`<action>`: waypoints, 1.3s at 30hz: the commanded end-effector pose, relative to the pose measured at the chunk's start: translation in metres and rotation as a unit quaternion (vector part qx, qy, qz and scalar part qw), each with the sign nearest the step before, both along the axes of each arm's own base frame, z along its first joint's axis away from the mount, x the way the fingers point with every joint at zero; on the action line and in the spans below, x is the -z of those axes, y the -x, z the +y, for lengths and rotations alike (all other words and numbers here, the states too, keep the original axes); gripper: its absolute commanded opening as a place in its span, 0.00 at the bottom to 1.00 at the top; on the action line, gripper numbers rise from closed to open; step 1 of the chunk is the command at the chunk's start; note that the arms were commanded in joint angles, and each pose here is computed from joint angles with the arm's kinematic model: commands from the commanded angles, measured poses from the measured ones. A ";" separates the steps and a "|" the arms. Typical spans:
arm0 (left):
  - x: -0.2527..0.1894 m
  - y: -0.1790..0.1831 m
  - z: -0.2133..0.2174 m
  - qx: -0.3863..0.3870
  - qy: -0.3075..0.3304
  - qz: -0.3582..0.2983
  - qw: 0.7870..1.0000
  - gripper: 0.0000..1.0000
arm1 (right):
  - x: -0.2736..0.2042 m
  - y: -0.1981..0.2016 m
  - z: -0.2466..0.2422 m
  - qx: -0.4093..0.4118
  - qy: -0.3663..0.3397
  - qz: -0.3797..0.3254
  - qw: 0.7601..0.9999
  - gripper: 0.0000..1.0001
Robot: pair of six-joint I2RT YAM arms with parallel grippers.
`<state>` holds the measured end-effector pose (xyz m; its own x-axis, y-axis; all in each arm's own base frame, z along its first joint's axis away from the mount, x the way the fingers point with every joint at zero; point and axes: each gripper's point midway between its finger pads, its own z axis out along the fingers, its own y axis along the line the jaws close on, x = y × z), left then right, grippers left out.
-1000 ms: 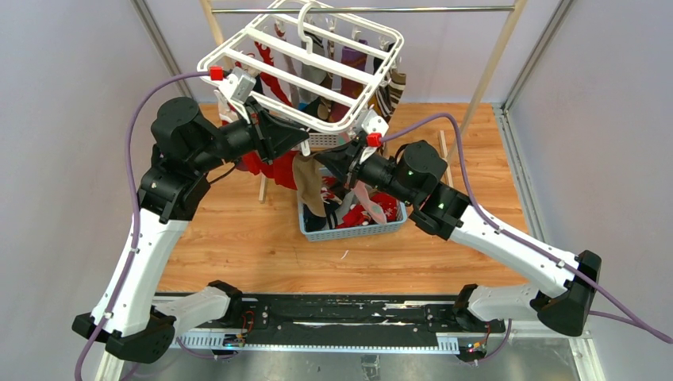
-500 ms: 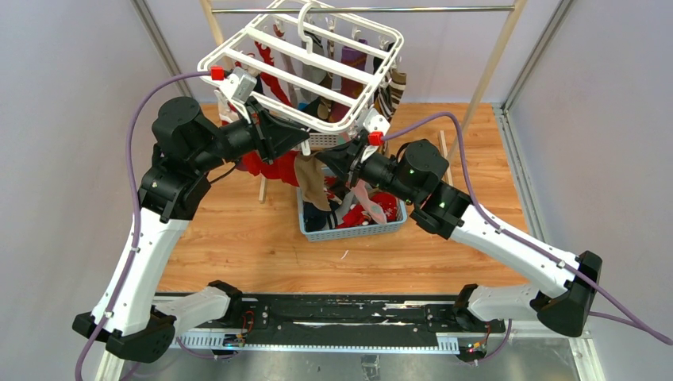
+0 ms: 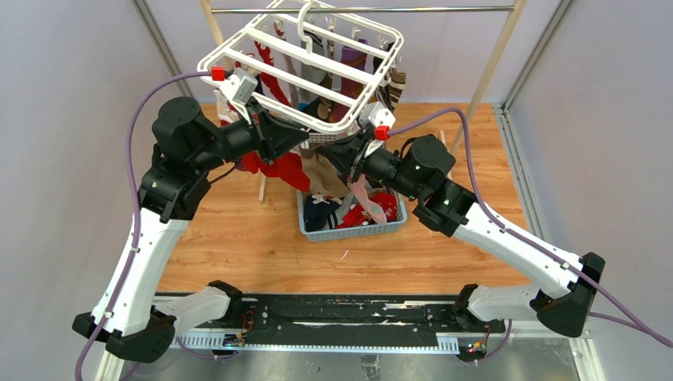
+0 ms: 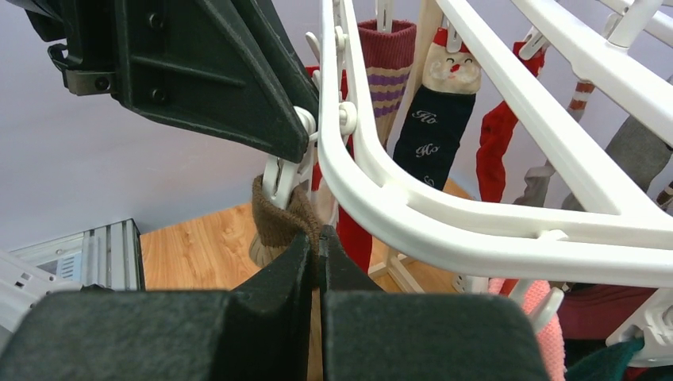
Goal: Clip the socks to the hanger
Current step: Clamp the sock onto the hanger.
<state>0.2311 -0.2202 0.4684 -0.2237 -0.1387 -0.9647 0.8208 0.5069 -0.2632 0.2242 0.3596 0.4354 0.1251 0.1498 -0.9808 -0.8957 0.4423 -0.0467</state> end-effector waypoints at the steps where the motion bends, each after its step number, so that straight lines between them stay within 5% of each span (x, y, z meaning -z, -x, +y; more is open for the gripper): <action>1: 0.009 0.009 0.002 0.010 -0.012 0.013 1.000 0.15 | -0.017 0.000 -0.007 0.000 -0.017 -0.005 1.000 0.00; 3: 0.009 0.010 0.002 0.011 -0.011 0.012 1.000 0.30 | -0.014 0.000 -0.007 0.001 -0.014 -0.004 1.000 0.00; 6: 0.008 0.012 0.004 0.008 -0.012 0.012 1.000 0.66 | -0.012 0.000 -0.007 0.001 -0.010 -0.001 1.000 0.00; 9: 0.007 0.013 0.008 -0.005 -0.014 0.011 1.000 0.82 | -0.011 0.000 -0.007 0.000 -0.004 -0.001 1.000 0.01; 11: 0.007 0.016 0.011 -0.009 -0.018 0.011 1.000 0.89 | -0.011 0.000 -0.008 0.002 -0.002 0.001 1.000 0.11; 16: 0.021 0.026 0.019 -0.010 -0.057 0.025 0.998 0.96 | -0.004 -0.006 -0.021 0.038 -0.001 0.013 0.999 0.60; 18: 0.031 0.031 0.026 -0.015 -0.081 0.028 0.996 0.97 | 0.003 -0.009 -0.031 0.059 0.001 0.021 0.998 0.71; 24: 0.079 0.025 0.069 -0.092 -0.155 0.044 0.983 0.98 | 0.053 -0.021 -0.091 0.188 0.021 0.061 0.980 0.75; 32: 0.176 -0.033 0.152 -0.232 -0.197 0.097 0.948 0.97 | 0.135 -0.036 -0.208 0.416 0.052 0.099 0.903 0.78; 39: 0.261 -0.063 0.204 -0.312 -0.226 0.128 0.914 0.97 | 0.173 -0.044 -0.310 0.610 0.034 0.141 0.779 0.79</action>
